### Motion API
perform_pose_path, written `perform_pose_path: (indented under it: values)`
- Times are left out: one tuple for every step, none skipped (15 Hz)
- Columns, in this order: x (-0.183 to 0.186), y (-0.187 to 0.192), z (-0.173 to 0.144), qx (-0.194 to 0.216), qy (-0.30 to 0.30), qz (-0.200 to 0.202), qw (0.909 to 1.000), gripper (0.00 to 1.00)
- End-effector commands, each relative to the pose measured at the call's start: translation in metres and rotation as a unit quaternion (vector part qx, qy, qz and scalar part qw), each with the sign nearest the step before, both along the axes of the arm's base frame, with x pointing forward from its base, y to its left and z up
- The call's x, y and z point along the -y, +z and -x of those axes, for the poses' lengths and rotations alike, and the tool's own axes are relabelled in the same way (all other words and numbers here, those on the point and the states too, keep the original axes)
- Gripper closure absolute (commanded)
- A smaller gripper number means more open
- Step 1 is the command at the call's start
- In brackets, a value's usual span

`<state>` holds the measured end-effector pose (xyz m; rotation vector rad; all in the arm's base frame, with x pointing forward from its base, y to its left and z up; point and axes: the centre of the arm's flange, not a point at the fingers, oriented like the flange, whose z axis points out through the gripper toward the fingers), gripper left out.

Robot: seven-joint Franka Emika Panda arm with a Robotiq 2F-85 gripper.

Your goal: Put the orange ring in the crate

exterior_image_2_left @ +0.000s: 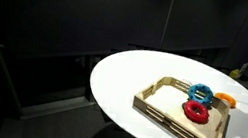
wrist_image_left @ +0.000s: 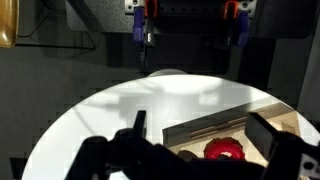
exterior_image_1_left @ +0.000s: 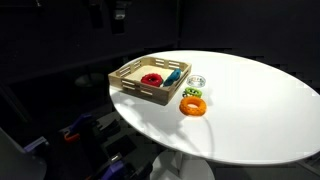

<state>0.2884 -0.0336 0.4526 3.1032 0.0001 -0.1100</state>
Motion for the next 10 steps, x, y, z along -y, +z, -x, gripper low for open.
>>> perform_pose_path:
  values:
    - [-0.002, 0.01, -0.015, 0.004, -0.008, -0.002, 1.0, 0.0]
    - [-0.002, 0.012, -0.019, 0.005, -0.01, -0.002, 0.9999, 0.0]
    - [-0.001, 0.015, -0.024, 0.006, -0.011, -0.001, 0.9999, 0.0]
    - [-0.001, 0.018, -0.03, 0.008, -0.014, -0.001, 0.9999, 0.0]
    - [-0.001, 0.022, -0.035, 0.01, -0.016, -0.002, 0.9998, 0.0]
    - [-0.001, 0.027, -0.042, 0.013, -0.019, -0.003, 0.9997, 0.0]
    - [-0.002, 0.03, -0.047, 0.016, -0.022, -0.002, 0.9996, 0.0]
    - [-0.001, 0.035, -0.055, 0.019, -0.025, -0.002, 0.9995, 0.0]
    - [-0.001, 0.038, -0.062, 0.021, -0.028, -0.002, 0.9994, 0.0]
    - [0.0, 0.042, -0.069, 0.023, -0.032, 0.0, 0.9992, 0.0]
